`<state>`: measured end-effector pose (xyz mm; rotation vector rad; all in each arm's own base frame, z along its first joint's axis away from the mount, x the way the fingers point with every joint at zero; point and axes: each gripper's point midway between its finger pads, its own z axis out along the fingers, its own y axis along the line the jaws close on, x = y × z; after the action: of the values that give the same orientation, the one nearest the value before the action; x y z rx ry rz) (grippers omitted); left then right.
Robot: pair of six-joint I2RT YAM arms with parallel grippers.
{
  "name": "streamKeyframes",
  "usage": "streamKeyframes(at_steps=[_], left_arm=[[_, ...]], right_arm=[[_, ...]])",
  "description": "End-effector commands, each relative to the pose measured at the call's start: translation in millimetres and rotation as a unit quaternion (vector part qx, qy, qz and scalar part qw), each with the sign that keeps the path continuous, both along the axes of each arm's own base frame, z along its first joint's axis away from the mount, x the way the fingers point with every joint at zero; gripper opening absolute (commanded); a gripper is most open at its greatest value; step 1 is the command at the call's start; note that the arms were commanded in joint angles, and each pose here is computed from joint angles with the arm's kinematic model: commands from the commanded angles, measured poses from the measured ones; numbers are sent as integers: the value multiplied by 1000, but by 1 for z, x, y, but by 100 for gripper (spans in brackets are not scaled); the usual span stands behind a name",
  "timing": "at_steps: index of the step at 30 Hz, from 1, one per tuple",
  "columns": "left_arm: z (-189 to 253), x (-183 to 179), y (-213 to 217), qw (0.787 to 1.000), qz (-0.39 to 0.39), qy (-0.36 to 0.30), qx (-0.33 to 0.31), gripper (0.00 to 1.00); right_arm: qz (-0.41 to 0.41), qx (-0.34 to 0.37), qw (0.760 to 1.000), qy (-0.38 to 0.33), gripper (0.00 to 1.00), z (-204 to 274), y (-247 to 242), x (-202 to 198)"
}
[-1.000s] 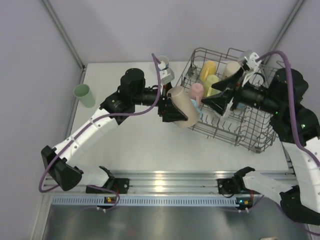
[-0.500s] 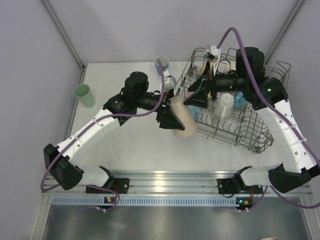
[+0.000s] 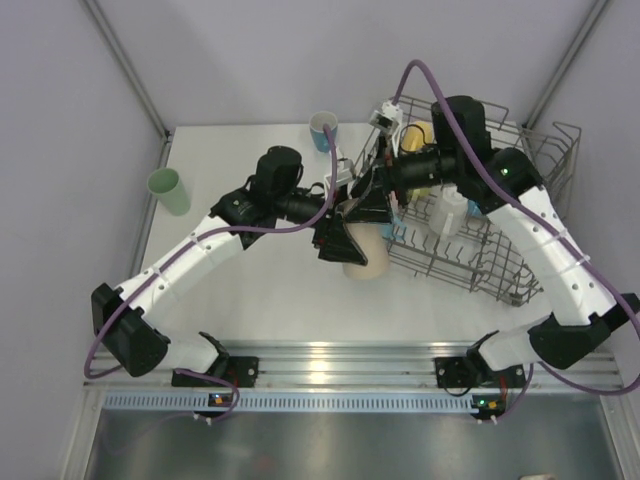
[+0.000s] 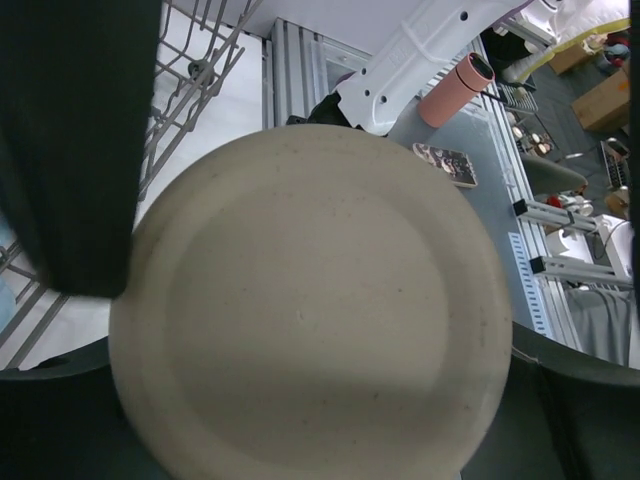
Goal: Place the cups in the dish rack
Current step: Pass the cup from the left arm to the right
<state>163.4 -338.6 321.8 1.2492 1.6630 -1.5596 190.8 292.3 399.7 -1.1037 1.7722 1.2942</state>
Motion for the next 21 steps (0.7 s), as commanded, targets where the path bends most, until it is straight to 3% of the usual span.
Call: streamKeyframes(at_steps=[1, 7, 14, 17, 19, 21], left_arm=[[9, 0, -2, 999, -12, -33, -19, 0], [12, -1, 0, 999, -12, -44, -23, 0], [9, 7, 0, 998, 9, -58, -16, 0], [7, 11, 0, 998, 18, -63, -7, 0], [4, 15, 0, 998, 29, -62, 2, 0], [0, 25, 0, 996, 57, -63, 20, 0]], right_arm=[[-2, -25, 1000, 4, 82, -7, 12, -2], [-1, -36, 999, 13, 75, -21, 11, -3], [43, -15, 997, 55, 60, -29, 17, -20], [50, -16, 997, 56, 45, -32, 14, -25], [52, -14, 997, 51, 30, -31, 12, -27], [54, -5, 998, 43, 7, -24, 10, -31]])
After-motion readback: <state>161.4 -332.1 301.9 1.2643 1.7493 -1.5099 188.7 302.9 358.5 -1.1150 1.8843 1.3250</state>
